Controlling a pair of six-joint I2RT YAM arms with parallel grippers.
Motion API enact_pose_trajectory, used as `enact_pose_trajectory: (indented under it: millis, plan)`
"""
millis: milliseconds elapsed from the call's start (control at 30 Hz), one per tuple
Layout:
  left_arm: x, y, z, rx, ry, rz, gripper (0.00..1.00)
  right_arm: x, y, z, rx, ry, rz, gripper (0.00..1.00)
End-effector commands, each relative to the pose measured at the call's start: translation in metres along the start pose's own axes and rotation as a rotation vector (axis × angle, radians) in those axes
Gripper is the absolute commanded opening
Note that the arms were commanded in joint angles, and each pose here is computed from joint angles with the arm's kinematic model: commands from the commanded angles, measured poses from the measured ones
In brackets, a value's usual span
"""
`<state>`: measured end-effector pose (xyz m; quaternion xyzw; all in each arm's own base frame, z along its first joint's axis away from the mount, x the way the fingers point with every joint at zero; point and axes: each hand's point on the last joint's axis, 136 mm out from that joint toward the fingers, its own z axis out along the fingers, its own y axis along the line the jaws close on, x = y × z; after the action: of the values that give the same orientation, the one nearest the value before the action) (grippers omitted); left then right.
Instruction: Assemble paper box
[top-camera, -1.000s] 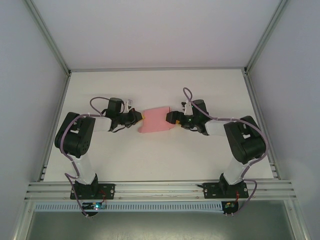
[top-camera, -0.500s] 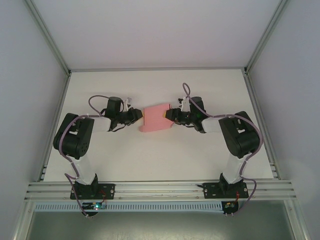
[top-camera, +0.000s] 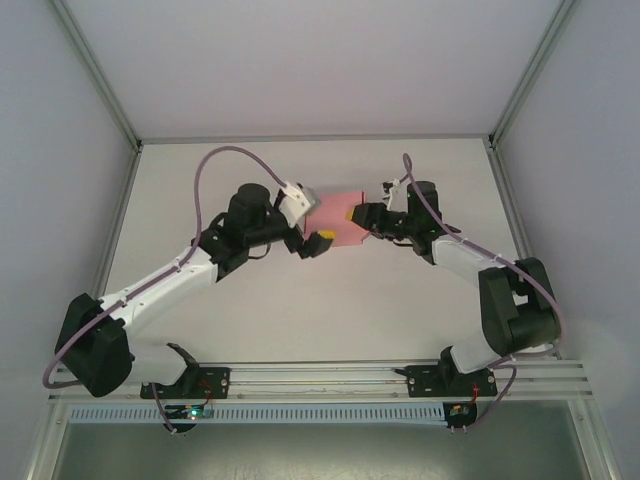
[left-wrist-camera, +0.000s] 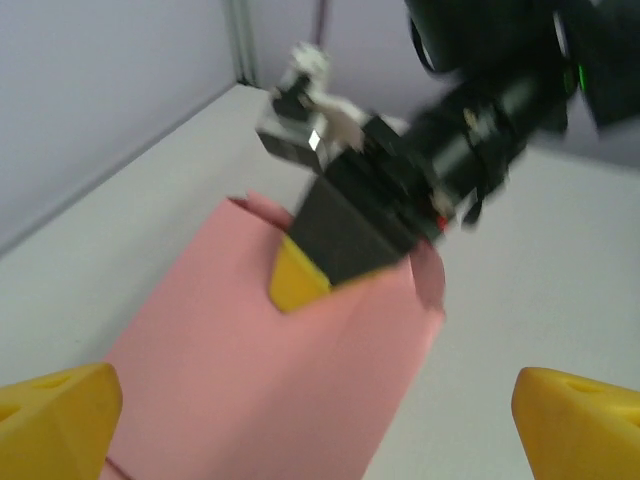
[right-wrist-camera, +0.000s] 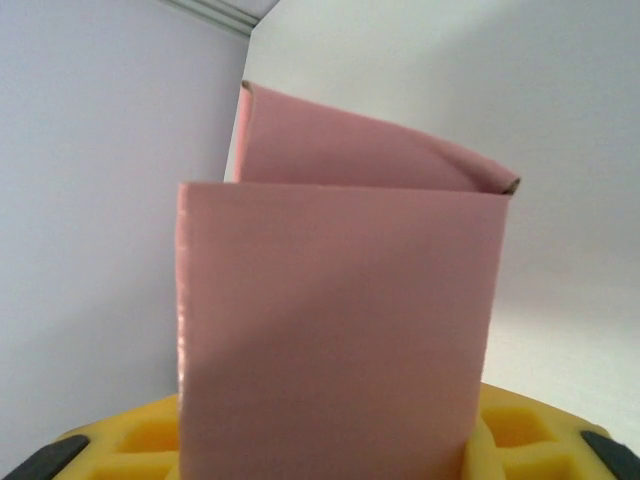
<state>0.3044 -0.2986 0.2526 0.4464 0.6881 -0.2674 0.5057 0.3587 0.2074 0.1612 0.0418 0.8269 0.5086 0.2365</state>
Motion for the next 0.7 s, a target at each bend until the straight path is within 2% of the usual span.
enact_pose_trajectory:
  millis: [0, 133, 233, 367, 500, 667]
  plan:
    - [0.05, 0.004, 0.004, -0.027, 0.207, 0.277, 1.0, -0.001, 0.023, -0.02, 0.005, 0.03, 0.021, 0.38]
    - [0.063, 0.002, 0.01, -0.073, 0.288, 0.493, 1.0, 0.005, 0.034, -0.035, 0.025, 0.066, 0.089, 0.4]
    - [0.064, -0.004, 0.015, -0.092, 0.265, 0.641, 1.0, 0.013, 0.039, -0.04, 0.018, 0.109, 0.18, 0.4]
    - [0.049, 0.0, 0.025, -0.148, 0.172, 0.689, 1.0, 0.017, 0.043, -0.042, 0.005, 0.136, 0.298, 0.4]
    - [0.052, 0.005, 0.041, -0.212, 0.222, 0.789, 0.99, 0.015, 0.046, -0.042, -0.006, 0.151, 0.36, 0.4]
    - [0.048, 0.007, 0.053, -0.255, 0.191, 0.815, 0.89, 0.02, 0.045, -0.041, -0.001, 0.195, 0.431, 0.4]
